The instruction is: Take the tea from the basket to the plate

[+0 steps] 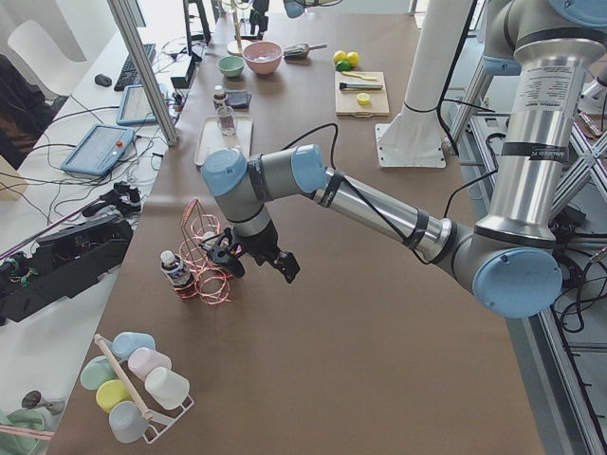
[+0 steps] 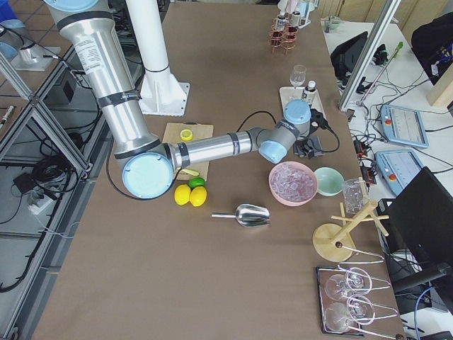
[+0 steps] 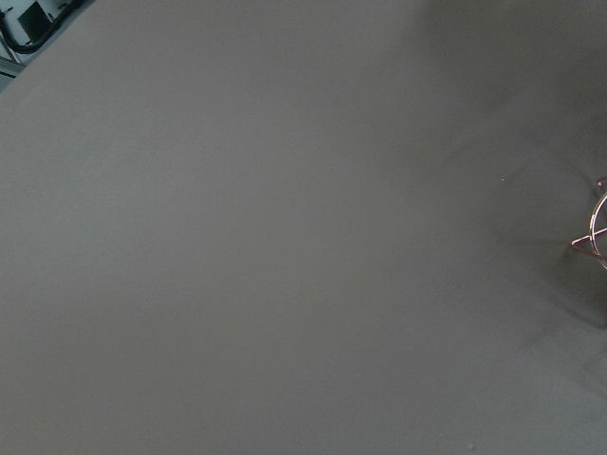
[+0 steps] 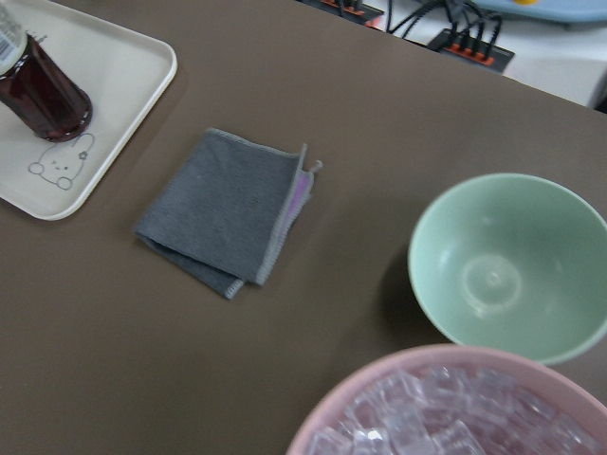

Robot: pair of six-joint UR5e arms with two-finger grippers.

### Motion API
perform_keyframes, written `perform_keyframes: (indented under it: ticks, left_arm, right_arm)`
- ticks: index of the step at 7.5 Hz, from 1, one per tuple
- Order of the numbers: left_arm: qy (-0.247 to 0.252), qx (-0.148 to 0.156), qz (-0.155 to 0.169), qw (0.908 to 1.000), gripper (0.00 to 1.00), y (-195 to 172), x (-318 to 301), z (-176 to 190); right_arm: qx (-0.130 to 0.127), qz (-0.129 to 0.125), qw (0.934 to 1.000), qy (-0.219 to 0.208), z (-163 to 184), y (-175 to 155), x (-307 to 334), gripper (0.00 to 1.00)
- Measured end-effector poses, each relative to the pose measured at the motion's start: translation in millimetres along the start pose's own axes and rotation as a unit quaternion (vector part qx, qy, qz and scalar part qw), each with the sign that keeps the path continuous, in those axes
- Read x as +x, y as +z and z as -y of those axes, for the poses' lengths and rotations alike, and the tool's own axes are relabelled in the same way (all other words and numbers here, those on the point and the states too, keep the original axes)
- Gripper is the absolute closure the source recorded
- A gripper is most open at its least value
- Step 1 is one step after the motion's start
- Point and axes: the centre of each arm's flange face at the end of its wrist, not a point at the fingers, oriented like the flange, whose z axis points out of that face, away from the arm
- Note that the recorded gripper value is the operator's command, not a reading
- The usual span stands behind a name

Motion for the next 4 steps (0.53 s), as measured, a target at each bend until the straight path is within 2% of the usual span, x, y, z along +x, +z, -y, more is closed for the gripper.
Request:
perform_keyframes:
  ticks: [1, 2, 3, 4]
  left_arm:
    - [0.025, -0.006, -0.011, 0.9996, 0.02, 16, -3, 12]
    - [0.062, -0.01, -0.014, 0.998, 0.02, 28, -11, 19]
    - [0.128, -0.014, -0.015, 0.9916, 0.02, 41, -25, 23]
    - [0.206, -0.012, -0.019, 0.9783, 0.02, 50, -35, 28]
  right_arm:
    - [-0.02, -0.001, 0.9982, 0.057, -26, -34, 38, 0.0]
    - [-0.036, -0.01, 0.9921, 0.119, -55, -62, 72, 0.0]
    - [-0.052, -0.022, 0.9812, 0.185, -91, -84, 103, 0.0]
    - [-0.07, -0.036, 0.9658, 0.247, -130, -100, 129, 0.0]
